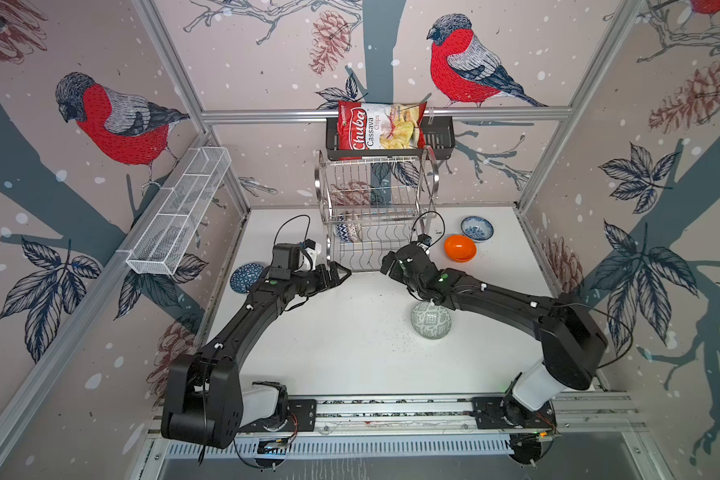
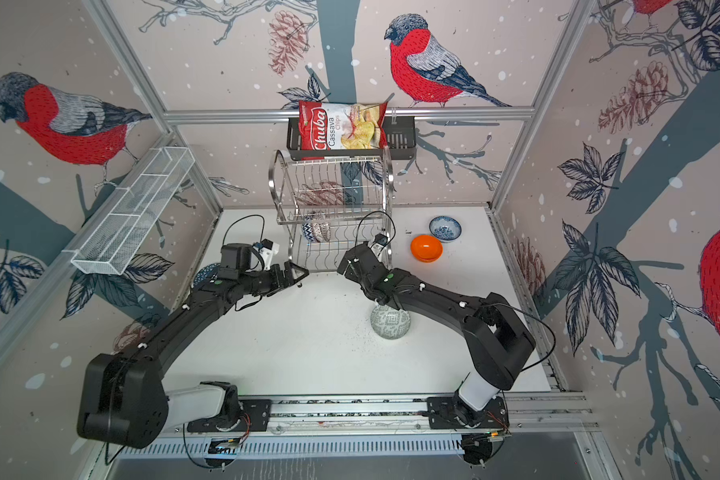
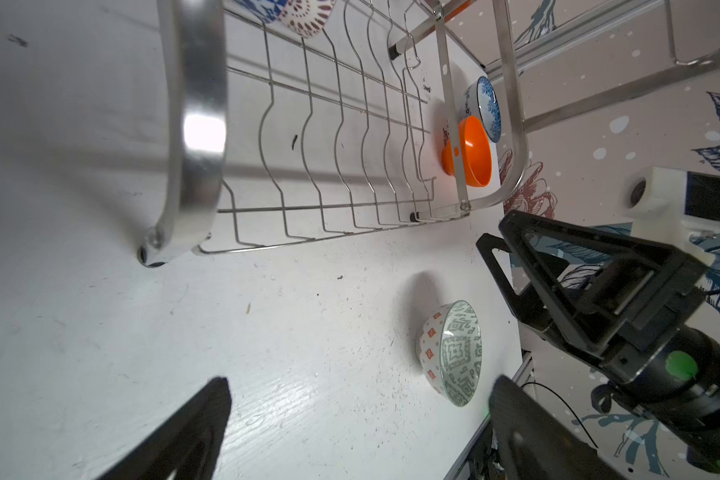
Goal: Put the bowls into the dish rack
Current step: 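Draw the right gripper back out of the rack toward the table, then lower the right gripper onto the green-patterned white bowl rim and grasp it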
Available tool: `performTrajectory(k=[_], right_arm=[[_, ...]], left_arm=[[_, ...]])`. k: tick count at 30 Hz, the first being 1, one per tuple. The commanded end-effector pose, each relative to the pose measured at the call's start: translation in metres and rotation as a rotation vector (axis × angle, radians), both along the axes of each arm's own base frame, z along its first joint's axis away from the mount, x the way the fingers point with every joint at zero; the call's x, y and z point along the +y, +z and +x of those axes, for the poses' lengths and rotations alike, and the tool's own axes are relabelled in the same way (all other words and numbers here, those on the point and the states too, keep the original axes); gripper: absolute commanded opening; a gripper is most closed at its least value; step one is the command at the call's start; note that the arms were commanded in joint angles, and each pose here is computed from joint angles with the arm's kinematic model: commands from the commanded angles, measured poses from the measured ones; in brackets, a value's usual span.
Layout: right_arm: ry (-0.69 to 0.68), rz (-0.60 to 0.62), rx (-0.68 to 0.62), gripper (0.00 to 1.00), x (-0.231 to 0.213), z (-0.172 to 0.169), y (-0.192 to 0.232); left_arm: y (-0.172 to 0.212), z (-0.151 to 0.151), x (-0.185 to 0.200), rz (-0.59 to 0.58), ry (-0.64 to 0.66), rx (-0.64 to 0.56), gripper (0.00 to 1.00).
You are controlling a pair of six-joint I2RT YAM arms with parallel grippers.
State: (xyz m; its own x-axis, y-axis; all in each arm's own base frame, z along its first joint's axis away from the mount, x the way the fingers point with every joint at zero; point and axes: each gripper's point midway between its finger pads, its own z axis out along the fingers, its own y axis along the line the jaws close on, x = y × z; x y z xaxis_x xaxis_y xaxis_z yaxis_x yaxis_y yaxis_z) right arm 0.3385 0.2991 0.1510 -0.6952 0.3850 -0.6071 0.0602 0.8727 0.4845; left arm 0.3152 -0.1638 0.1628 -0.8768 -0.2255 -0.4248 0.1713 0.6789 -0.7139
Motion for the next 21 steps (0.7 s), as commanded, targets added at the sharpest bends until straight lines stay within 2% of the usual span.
performTrajectory(k=[1,4,9,13,17,21], right_arm=[[-0.100,-0.140,0.051,1.00,-0.041,-0.012,-0.021],[-0.137,-0.224,0.057,1.00,-0.067,-0.022,-0.027],[-0.207,-0.294,0.061,1.00,-0.108,-0.040,-0.026],[-0.242,-0.281,0.110,1.00,-0.134,-0.061,-0.033],[-0.229,-0.255,0.179,0.94,-0.149,-0.083,-0.054],[-0.202,-0.162,0.174,0.90,-0.152,-0.097,-0.059]], left_arm=[[-0.003,-0.006,-0.010,0.016,-0.041,-0.002,0.97],[-0.005,-0.012,-0.021,0.023,-0.065,0.009,0.97],[-0.010,-0.016,-0.038,0.032,-0.104,0.022,0.97],[-0.018,-0.013,-0.054,0.025,-0.130,0.042,0.97],[-0.020,-0.009,-0.073,0.022,-0.164,0.041,0.97],[-0.020,-0.008,-0.087,0.028,-0.206,0.045,0.97]])
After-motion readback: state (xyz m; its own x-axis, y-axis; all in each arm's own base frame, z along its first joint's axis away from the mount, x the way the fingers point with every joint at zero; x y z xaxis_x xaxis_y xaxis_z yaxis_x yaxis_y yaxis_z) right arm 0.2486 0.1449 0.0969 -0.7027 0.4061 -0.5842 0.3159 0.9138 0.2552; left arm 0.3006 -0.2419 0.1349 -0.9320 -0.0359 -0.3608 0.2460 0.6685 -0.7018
